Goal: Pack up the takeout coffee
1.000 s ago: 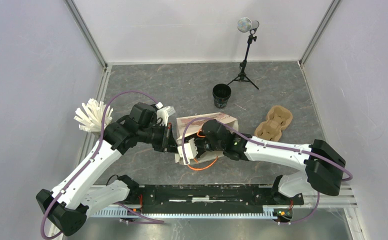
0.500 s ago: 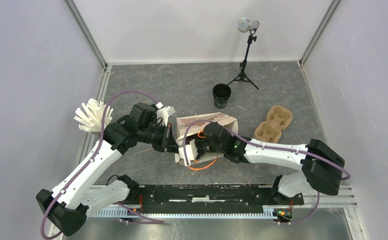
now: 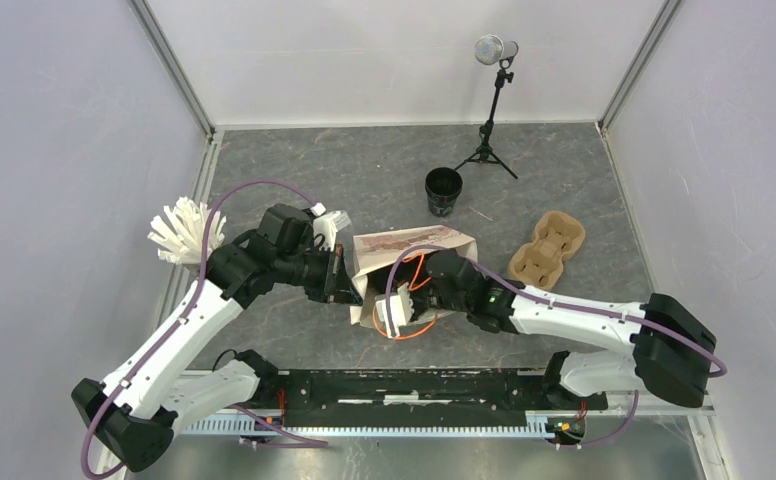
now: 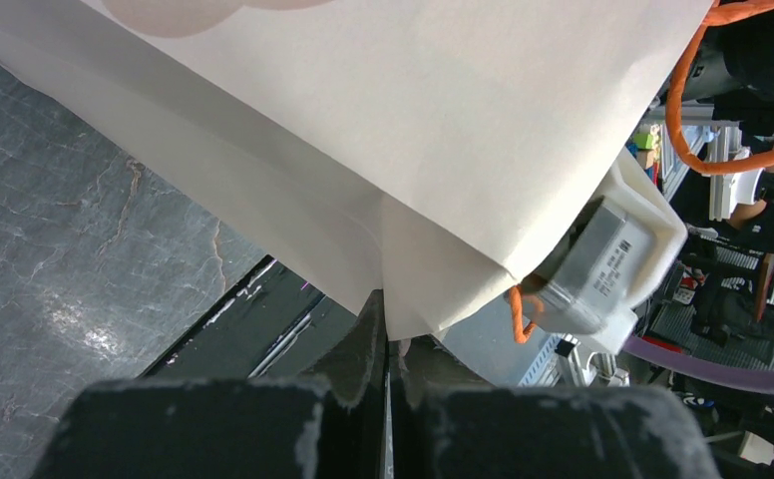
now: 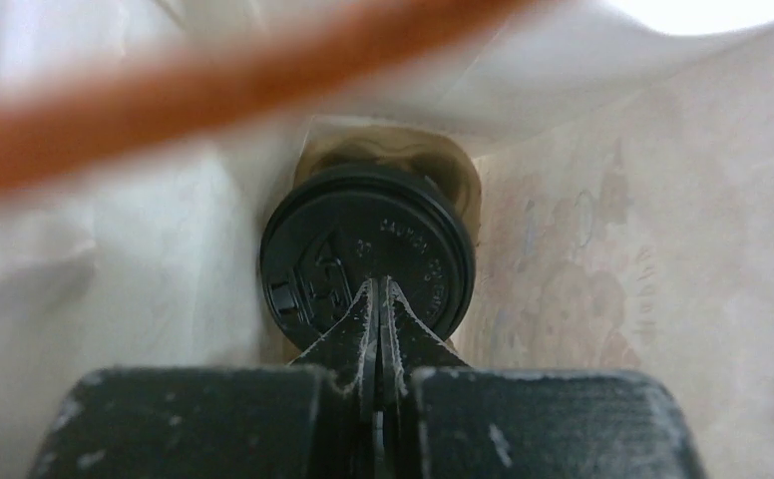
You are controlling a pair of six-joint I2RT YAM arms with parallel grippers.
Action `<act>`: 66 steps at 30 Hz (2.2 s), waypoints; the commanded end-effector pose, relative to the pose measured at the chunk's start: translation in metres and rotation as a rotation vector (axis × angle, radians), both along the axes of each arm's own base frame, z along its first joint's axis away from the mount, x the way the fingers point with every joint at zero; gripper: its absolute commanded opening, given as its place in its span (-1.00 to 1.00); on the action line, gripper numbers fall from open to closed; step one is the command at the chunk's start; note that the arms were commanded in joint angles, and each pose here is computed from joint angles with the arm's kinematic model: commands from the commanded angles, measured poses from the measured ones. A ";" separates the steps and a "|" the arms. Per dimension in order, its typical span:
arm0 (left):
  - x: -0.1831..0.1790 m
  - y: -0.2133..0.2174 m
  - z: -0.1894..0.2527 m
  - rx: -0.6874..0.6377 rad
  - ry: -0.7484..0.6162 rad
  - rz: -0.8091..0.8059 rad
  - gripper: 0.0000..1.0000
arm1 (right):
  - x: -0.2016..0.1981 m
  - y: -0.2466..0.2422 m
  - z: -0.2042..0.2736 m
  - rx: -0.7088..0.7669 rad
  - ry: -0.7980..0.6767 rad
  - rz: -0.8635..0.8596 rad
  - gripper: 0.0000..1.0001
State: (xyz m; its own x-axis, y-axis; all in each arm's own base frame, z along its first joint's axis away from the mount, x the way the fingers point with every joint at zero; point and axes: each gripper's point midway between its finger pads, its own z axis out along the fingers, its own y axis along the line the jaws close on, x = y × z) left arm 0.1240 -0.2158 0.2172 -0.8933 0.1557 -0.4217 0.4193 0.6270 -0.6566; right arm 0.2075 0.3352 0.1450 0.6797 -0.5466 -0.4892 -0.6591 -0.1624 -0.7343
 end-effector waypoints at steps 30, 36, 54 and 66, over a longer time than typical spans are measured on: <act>-0.001 -0.002 0.013 -0.032 -0.054 -0.028 -0.95 | 0.032 0.032 0.001 0.055 -0.004 -0.002 -1.00; -0.002 -0.001 0.011 -0.030 -0.051 -0.027 -0.95 | 0.035 0.030 0.003 0.067 -0.015 -0.023 -1.00; 0.005 -0.002 0.011 -0.019 -0.063 -0.019 -0.95 | 0.020 0.002 0.009 0.036 -0.008 -0.026 -1.00; 0.004 -0.001 0.010 -0.016 -0.066 -0.015 -0.95 | 0.008 -0.005 0.035 0.076 0.036 -0.027 -0.93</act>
